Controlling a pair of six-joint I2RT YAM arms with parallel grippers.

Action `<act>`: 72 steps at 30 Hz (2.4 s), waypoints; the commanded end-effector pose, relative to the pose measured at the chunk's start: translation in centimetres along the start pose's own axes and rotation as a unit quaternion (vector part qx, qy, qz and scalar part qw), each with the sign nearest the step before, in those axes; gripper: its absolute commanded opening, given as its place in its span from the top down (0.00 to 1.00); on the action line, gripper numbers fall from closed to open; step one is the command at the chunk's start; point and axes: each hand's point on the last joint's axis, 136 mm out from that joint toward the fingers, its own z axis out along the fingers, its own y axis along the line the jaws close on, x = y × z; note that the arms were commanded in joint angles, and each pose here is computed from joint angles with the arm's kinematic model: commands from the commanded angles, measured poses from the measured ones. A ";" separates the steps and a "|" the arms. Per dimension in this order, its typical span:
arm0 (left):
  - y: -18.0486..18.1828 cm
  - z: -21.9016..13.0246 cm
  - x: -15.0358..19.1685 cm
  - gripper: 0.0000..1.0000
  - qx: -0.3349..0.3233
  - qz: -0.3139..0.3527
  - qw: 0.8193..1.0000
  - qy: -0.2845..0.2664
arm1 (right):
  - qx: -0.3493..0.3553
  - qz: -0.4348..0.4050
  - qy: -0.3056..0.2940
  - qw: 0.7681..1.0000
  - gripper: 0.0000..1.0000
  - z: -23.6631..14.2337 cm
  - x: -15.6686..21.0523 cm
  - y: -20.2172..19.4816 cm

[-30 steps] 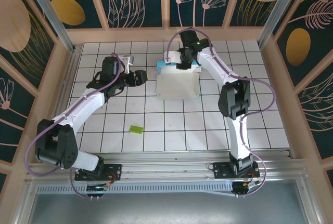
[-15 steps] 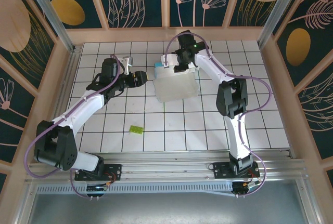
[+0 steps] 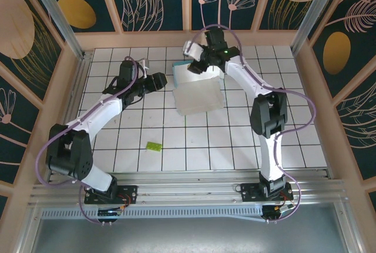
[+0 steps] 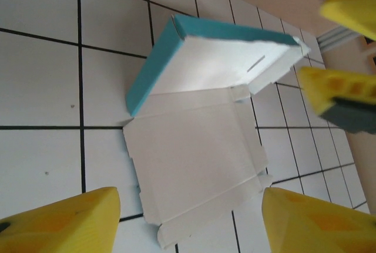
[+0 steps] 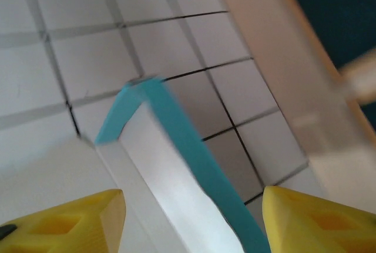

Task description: Fold the paper box

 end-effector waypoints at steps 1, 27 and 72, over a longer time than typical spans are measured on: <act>-0.5 0.8 -3.1 0.35 -0.002 -0.039 0.998 -0.039 | 0.102 0.350 -0.053 0.930 0.39 -5.6 -1.0 -7.1; 0.6 12.7 -5.6 0.39 0.006 -0.085 0.996 0.011 | -0.060 0.620 0.065 0.780 0.55 -1.9 9.3 -8.0; -0.6 9.5 -7.8 0.42 0.003 -0.027 0.998 -0.051 | -0.046 0.624 0.079 0.776 0.69 4.5 13.4 -5.5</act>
